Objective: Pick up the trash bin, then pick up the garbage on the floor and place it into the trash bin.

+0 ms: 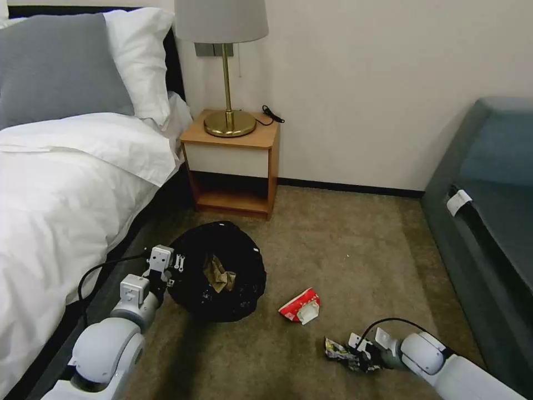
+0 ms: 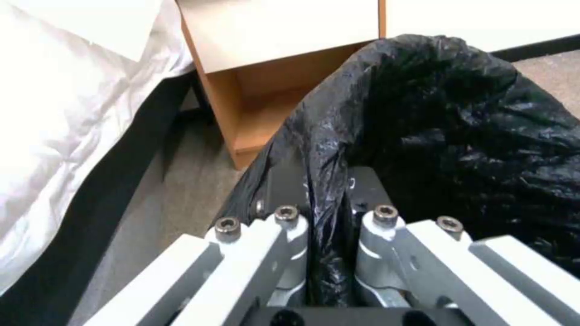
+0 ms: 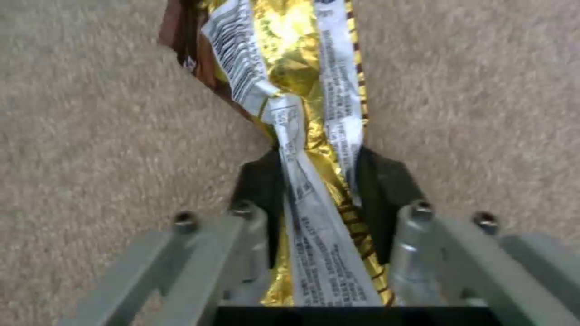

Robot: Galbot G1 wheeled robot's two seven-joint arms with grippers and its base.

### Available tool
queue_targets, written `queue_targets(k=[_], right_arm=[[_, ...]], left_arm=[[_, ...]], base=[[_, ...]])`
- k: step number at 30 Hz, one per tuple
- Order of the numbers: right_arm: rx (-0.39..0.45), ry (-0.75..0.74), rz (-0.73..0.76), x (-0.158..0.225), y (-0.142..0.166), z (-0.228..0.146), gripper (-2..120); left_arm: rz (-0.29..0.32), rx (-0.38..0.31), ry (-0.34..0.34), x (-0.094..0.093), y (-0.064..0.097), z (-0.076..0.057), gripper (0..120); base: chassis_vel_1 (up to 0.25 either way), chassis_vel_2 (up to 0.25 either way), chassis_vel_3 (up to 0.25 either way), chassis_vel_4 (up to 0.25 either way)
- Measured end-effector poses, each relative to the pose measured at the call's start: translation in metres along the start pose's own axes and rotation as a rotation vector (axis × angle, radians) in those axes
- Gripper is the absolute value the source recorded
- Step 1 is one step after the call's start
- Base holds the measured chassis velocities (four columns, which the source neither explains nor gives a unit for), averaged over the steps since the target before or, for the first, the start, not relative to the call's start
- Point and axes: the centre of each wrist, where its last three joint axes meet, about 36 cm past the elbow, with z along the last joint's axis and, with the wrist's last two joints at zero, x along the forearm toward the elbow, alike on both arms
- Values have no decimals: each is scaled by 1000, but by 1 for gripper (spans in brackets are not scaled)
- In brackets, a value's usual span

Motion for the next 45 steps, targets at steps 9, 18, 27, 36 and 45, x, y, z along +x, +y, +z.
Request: queue_targets(k=[9,18,27,36,45], right_arm=[[-2,-33,17,8,-7,-9,0],[-1,-69,36,16,-14,-18,0],[-22,-173,96,39,-29,-39,0],[-92,-390,206,57,-74,-89,0],[-175,-611,308,72,-115,-152,0]], left_arm=[[0,0,-1,1,0,-1,5],[3,1,-5,1,-1,-2,5],[8,2,-20,4,-4,-4,5],[9,2,-19,13,-10,-6,5],[7,5,-31,14,-15,-5,5]], base=[[0,0,0,0],[0,0,0,0],[0,0,0,0],[0,0,0,0],[0,0,0,0]])
